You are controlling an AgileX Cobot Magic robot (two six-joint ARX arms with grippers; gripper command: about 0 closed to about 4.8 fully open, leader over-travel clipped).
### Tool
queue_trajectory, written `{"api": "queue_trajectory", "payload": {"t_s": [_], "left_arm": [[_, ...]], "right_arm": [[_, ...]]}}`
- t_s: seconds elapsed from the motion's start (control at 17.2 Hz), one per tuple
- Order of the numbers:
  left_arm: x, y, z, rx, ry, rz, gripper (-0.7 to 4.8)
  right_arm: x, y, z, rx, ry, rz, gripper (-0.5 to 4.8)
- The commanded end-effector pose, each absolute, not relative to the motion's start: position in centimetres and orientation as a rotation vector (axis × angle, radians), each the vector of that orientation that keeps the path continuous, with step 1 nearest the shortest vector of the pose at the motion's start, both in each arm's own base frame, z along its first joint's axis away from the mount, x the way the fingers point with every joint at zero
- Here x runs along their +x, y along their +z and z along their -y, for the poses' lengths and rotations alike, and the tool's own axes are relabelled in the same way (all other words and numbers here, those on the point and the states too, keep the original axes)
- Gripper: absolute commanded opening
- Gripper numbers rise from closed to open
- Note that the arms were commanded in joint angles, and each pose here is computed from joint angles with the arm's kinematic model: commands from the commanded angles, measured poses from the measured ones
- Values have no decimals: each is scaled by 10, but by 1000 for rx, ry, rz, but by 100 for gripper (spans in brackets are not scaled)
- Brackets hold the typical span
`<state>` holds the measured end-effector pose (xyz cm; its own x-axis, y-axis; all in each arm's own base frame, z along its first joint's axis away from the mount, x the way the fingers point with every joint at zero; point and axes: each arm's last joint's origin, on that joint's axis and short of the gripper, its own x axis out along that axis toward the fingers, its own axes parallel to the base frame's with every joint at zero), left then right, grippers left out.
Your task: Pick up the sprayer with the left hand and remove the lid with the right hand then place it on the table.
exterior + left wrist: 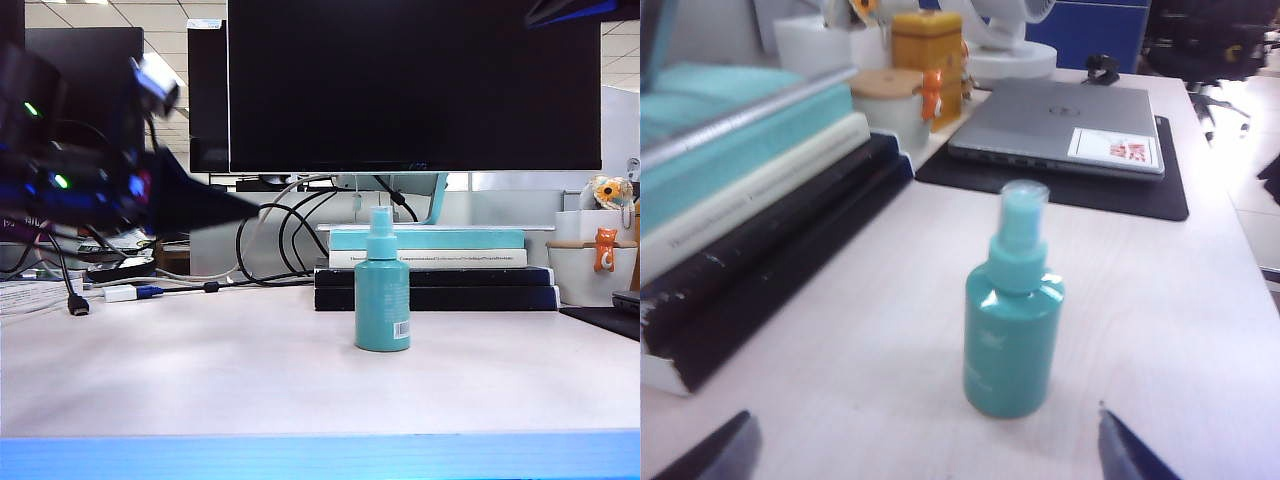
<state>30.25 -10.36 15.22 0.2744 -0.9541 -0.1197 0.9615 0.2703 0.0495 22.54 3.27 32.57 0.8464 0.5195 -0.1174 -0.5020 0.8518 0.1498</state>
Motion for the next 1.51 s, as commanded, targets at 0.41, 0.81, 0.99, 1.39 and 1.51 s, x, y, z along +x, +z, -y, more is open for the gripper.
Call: {"api": "queue_trajectory", "payload": {"t_s": [0.41,0.81,0.99,1.39,1.51], "left_arm": [[349,131,142,40,-1469,-158,479],[337,109,217,102,-1582,-183,479],[344,109,228,114,-1573,-177,479],[333,99,250,143,-1531,-235,404],[330,99,253,146,-1540,-231,275]], "right_arm": [[243,312,-1,234,605,-251,275],[242,311,-1,246,644,-271,274],[242,309,-1,252,643,-285,274],[242,309,-1,252,642,-287,274],[241,308,-1,257,640,-299,274]]}}
